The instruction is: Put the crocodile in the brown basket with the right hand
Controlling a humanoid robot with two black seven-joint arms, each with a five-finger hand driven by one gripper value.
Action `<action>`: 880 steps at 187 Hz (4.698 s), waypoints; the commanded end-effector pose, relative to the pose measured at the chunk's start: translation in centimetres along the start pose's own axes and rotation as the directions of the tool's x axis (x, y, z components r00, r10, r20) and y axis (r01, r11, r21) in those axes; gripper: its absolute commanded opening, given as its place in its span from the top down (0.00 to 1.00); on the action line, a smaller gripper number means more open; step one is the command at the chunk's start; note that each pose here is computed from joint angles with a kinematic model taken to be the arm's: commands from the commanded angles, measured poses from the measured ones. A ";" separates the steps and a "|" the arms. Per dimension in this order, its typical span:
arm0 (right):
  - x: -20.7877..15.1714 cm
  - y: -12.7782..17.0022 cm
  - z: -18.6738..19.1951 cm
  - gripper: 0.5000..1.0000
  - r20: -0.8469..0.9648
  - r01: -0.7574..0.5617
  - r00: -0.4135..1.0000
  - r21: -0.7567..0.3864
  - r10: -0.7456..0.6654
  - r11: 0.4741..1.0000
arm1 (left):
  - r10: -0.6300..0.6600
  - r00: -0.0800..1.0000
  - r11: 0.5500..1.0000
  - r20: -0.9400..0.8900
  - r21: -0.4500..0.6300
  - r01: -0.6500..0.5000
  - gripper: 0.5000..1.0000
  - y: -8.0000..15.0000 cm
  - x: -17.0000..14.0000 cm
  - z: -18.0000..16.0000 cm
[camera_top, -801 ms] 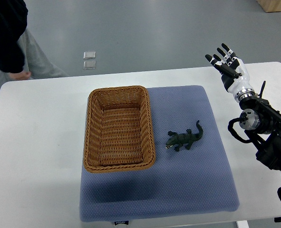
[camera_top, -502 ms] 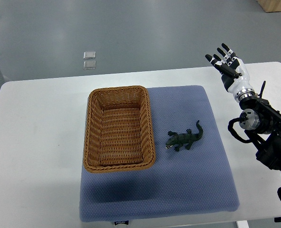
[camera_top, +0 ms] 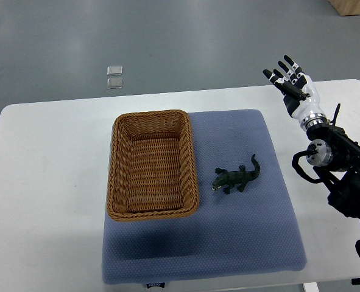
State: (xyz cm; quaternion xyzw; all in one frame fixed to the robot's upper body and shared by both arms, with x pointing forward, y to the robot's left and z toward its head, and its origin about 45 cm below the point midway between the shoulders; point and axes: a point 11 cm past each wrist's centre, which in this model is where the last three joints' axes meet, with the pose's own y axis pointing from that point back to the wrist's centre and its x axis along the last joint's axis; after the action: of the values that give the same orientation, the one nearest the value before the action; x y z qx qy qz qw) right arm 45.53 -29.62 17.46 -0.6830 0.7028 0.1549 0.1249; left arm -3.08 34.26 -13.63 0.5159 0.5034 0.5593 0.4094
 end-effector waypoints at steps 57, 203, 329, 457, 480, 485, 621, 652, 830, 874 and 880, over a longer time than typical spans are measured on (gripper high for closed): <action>0.0 0.0 0.0 0.15 -0.003 0.001 1.000 0.001 -0.001 1.000 | 0.000 1.000 1.000 0.001 0.000 0.000 0.00 0.0 0.0 0.0; -1.6 -0.5 -6.5 0.15 -0.464 0.256 0.855 -0.012 -0.233 0.966 | -0.001 1.000 1.000 0.001 -0.002 0.001 0.00 0.0 0.0 0.1; -11.3 5.0 -7.2 0.16 -0.795 0.606 -0.197 -0.559 -0.574 0.566 | 0.000 1.000 1.000 0.001 -0.002 0.000 0.00 0.0 0.0 0.1; -8.5 8.3 -0.6 0.16 -0.597 0.404 -0.560 -0.802 -0.575 0.439 | 0.000 1.000 1.000 0.002 -0.002 0.000 0.00 0.0 0.0 0.1; -7.9 8.9 0.3 0.16 -0.594 0.405 -0.546 -0.804 -0.591 0.435 | -0.001 1.000 1.000 0.001 -0.002 0.001 0.00 0.0 0.0 0.1; -7.8 9.0 0.5 0.16 -0.591 0.403 -0.544 -0.807 -0.595 0.432 | 0.000 1.000 1.000 0.002 -0.002 0.000 0.00 0.0 0.0 0.1; -6.8 9.4 2.6 0.17 -0.602 0.387 -0.605 -0.794 -0.521 0.469 | -0.001 1.000 1.000 0.002 -0.003 0.001 0.00 0.0 0.0 0.2; -6.7 9.4 2.7 0.18 -0.601 0.384 -0.607 -0.794 -0.520 0.471 | -0.001 1.000 1.000 0.001 -0.003 0.001 0.00 0.0 0.0 0.2; -5.9 9.6 3.3 0.68 -0.604 0.378 -0.592 -0.793 -0.534 0.478 | -0.001 1.000 1.000 0.002 -0.003 0.001 0.00 0.0 0.0 0.2; -5.7 9.7 3.4 0.92 -0.600 0.374 -0.591 -0.796 -0.540 0.475 | -0.001 1.000 1.000 0.001 -0.003 0.001 0.00 0.0 0.0 0.2; -5.7 9.7 3.4 0.97 -0.599 0.373 -0.591 -0.797 -0.540 0.475 | -0.001 1.000 1.000 0.002 -0.003 0.001 0.00 0.0 0.0 0.2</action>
State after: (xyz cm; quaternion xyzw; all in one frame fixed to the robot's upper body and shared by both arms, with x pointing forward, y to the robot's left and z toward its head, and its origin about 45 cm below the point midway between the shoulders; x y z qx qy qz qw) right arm 35.93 -22.80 16.96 -0.7846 0.0503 -0.4553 -0.4179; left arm -2.90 34.25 -13.63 0.5156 0.5024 0.5594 0.4108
